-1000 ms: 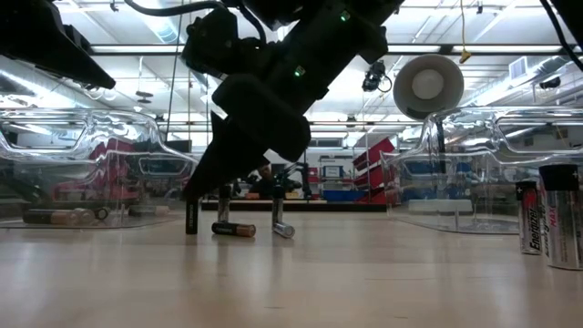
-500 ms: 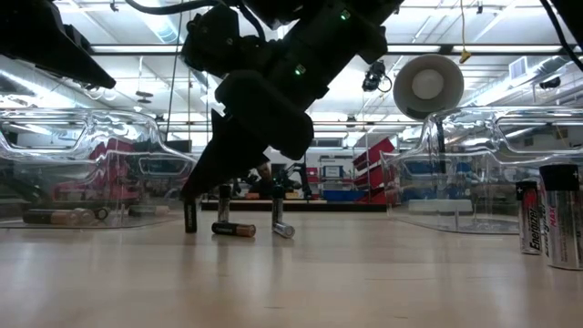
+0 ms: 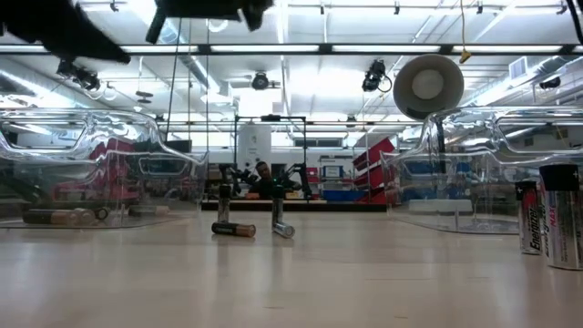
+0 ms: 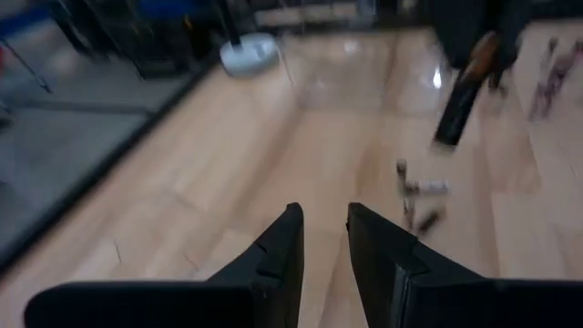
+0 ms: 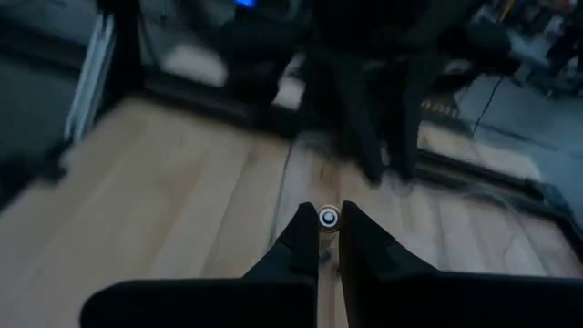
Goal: Sort batteries
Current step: Put the black battery into the left transparent bin
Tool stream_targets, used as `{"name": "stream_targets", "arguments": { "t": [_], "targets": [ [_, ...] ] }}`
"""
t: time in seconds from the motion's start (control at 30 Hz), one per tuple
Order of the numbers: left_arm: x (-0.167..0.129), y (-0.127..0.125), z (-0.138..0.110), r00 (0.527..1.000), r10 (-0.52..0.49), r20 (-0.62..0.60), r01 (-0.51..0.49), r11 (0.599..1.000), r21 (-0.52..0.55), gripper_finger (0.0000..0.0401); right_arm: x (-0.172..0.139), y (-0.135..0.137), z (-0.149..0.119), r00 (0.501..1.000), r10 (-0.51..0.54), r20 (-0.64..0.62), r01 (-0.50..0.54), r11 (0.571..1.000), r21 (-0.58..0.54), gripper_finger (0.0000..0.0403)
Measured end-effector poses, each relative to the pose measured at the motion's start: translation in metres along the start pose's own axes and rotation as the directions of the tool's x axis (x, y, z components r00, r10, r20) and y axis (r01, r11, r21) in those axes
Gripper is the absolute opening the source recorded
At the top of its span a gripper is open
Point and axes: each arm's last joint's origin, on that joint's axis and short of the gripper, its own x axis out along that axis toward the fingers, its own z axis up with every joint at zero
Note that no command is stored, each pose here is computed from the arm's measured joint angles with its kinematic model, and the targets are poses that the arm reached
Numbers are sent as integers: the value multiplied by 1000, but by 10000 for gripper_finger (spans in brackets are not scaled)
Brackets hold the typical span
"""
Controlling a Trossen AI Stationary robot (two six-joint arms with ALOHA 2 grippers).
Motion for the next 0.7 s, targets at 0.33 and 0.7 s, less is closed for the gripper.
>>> {"name": "stream_targets", "arguments": {
  "t": [0.33,0.7],
  "targets": [
    [-4,-9,31,967,111,229,-128,990,62,88,34,-27,-30,1000,-6,28,0,981,196,25],
    [-6,-10,35,966,97,241,-137,978,155,88,36,-33,-35,1000,-25,0,24,977,214,85]
  ]
}}
